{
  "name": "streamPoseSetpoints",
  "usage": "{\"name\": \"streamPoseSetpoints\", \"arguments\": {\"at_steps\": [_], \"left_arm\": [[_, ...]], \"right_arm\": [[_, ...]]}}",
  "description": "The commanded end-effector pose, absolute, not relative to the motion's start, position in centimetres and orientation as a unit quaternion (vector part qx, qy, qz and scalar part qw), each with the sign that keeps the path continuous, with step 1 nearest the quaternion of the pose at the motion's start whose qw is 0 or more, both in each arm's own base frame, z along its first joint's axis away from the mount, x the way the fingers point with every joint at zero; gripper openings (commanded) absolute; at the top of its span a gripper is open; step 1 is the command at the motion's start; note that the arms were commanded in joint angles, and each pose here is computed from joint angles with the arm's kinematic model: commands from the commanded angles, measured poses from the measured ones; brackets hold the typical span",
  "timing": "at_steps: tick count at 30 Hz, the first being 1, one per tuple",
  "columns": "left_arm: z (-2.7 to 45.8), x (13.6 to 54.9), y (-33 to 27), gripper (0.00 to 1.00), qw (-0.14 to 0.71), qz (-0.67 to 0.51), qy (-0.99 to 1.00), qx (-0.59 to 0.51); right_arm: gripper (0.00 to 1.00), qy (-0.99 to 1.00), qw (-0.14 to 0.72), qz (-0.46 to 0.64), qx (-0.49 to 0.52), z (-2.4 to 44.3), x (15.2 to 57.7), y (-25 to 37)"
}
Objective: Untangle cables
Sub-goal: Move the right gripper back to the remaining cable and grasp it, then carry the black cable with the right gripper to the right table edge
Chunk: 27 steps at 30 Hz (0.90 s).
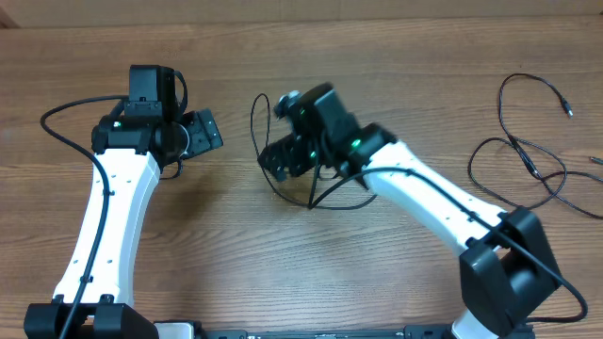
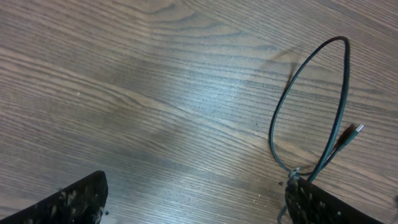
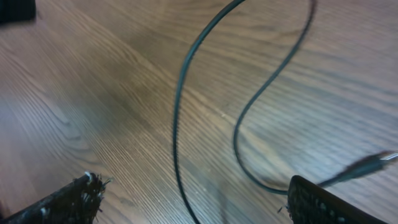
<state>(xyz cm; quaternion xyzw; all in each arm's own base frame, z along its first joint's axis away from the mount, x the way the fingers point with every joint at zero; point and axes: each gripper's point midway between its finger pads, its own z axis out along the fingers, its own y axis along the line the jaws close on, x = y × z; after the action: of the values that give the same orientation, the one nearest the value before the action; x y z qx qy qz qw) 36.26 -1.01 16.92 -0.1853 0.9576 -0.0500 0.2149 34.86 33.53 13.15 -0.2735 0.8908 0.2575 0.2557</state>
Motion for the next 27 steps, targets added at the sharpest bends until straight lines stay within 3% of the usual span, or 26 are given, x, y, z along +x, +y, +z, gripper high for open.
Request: {"name": "streamPoseSetpoints", "arguments": {"at_steps": [1, 8, 11, 14, 15, 22, 27], "left_arm": [[17.5, 36.2, -0.6, 0.91, 0.223, -0.047, 0.953, -0.198], [17.4, 36.0, -0.6, 0.91, 0.219, -0.046, 0.954, -0.198], [17.3, 35.8, -0.6, 0.91, 0.215, -0.045, 0.955, -0.198], [17.2, 35.7, -0.6, 0.91, 0.211, -0.044, 0.956, -0.198], [17.2, 35.6, -0.6, 0.91, 0.211, -0.044, 0.956, -0.198], [17.2, 35.6, -0.6, 0.91, 0.210, -0.044, 0.956, -0.198], [17.2, 35.6, -0.6, 0.92, 0.210, -0.044, 0.956, -0.198]], "right_arm": [[0.93, 0.895, 0.279, 0.212, -0.277, 11.2, 34.9, 34.0], [0.82, 0.895, 0.264, 0.221, -0.283, 6.8, 33.7, 36.9], [0.58, 0.911, 0.259, 0.206, -0.246, 5.3, 34.3, 36.5], [0.08, 0.927, 0.271, 0.173, -0.194, 5.1, 35.5, 34.9], [0.04, 0.929, 0.279, 0.163, -0.179, 5.5, 36.1, 34.2], [0.04, 0.929, 0.336, 0.117, -0.106, 13.1, 40.6, 27.2], [0.04, 0.923, 0.379, 0.065, -0.017, 20.5, 43.8, 16.9]]}}
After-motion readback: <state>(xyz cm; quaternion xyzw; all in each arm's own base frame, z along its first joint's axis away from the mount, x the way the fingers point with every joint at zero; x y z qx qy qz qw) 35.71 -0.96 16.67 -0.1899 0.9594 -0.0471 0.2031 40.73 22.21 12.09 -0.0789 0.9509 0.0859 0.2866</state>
